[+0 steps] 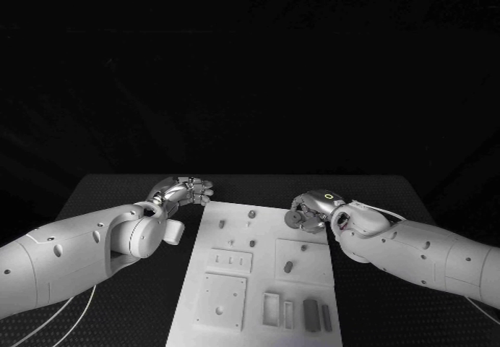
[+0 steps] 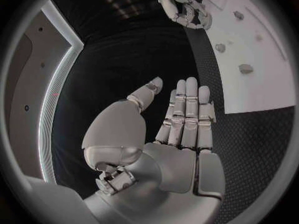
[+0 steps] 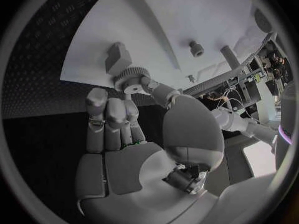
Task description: Assemble the parts on the task board
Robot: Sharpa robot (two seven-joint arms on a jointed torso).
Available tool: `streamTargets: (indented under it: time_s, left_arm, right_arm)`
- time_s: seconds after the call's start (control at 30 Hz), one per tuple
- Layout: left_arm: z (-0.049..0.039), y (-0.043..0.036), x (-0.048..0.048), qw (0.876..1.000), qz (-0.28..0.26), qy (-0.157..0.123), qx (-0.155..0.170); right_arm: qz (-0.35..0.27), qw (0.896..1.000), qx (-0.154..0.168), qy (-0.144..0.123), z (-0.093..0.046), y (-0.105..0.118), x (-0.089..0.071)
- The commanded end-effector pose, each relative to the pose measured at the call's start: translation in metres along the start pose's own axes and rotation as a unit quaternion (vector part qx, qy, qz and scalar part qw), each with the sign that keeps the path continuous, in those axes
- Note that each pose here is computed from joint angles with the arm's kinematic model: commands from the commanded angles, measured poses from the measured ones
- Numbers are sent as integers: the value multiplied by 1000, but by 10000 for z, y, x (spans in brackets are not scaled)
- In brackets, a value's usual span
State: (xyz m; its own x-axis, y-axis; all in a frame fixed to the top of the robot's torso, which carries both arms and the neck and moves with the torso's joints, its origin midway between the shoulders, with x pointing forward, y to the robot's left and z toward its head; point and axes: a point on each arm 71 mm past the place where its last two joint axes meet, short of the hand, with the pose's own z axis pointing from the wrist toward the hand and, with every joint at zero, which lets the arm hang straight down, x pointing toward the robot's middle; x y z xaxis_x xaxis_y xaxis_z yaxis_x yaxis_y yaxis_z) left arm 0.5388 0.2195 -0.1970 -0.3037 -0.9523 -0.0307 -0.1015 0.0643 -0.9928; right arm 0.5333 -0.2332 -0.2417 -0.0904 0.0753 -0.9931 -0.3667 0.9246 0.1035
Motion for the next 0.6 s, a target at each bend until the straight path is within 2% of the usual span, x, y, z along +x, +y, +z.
streamTargets:
  time_s: [0.03,0.17,0.3,0.6]
  left_arm:
    - [1,-12,22,1000,-2,7,4]
    - [4,-12,20,1000,-2,7,4]
    - [7,-13,8,1000,-1,5,4]
    - [9,-14,10,1000,-1,3,4]
  right_arm:
    - [-19,1000,0,16,-17,25,49]
    - [-41,999,9,-19,12,71,-100]
    - [-51,998,11,-43,40,139,-223]
    - [-48,996,-17,-74,86,442,-392]
